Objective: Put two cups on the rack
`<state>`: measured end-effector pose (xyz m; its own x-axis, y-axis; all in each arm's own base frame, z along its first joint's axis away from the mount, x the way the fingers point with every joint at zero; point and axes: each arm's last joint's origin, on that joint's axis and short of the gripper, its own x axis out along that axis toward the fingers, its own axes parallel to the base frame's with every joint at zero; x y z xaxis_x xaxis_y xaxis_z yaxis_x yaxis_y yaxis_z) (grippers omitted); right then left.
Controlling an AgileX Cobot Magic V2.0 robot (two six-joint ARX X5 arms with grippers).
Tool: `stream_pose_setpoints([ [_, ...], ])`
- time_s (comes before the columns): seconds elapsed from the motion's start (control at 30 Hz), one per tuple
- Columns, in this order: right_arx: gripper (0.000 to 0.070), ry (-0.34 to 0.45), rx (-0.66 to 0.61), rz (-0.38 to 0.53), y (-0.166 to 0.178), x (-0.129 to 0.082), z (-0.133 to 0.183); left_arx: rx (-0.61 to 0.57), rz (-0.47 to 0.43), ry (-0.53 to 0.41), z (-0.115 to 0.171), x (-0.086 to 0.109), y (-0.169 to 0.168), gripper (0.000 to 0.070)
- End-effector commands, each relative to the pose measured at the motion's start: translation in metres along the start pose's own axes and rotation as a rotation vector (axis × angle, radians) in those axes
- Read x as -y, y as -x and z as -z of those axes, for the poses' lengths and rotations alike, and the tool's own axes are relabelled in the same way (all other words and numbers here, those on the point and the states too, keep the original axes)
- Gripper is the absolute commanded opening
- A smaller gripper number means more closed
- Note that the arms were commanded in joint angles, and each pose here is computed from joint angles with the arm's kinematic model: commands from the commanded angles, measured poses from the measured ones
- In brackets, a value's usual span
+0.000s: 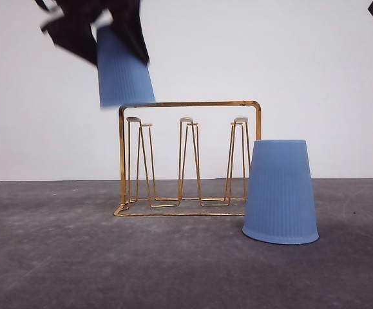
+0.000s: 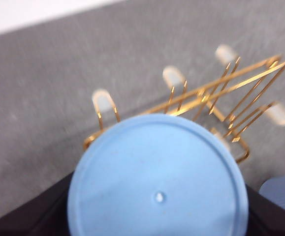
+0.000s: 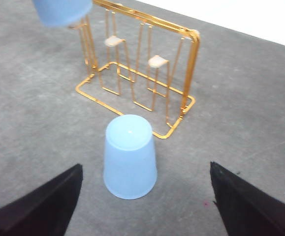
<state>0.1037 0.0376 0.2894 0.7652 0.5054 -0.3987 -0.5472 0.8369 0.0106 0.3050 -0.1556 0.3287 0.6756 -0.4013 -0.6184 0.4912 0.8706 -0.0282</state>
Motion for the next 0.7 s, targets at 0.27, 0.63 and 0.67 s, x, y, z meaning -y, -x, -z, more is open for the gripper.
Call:
stream_pose_setpoints([
  [0.27,0.0524,-0.005,0.012,0.011,0.001,0.000,-0.003,-0.180,0.001,0.005,0.025,-0.001,-0.073,0.0356],
  [0.63,0.0524,-0.005,0.012,0.011,0.001,0.000,-0.003,-0.296,0.013,0.000,0.023,0.003,-0.065,0.0601],
  [0.67,0.0524,-0.005,0.012,0.011,0.001,0.000,-0.003,-0.315,0.013,0.002,0.020,0.003,-0.057,0.0567],
])
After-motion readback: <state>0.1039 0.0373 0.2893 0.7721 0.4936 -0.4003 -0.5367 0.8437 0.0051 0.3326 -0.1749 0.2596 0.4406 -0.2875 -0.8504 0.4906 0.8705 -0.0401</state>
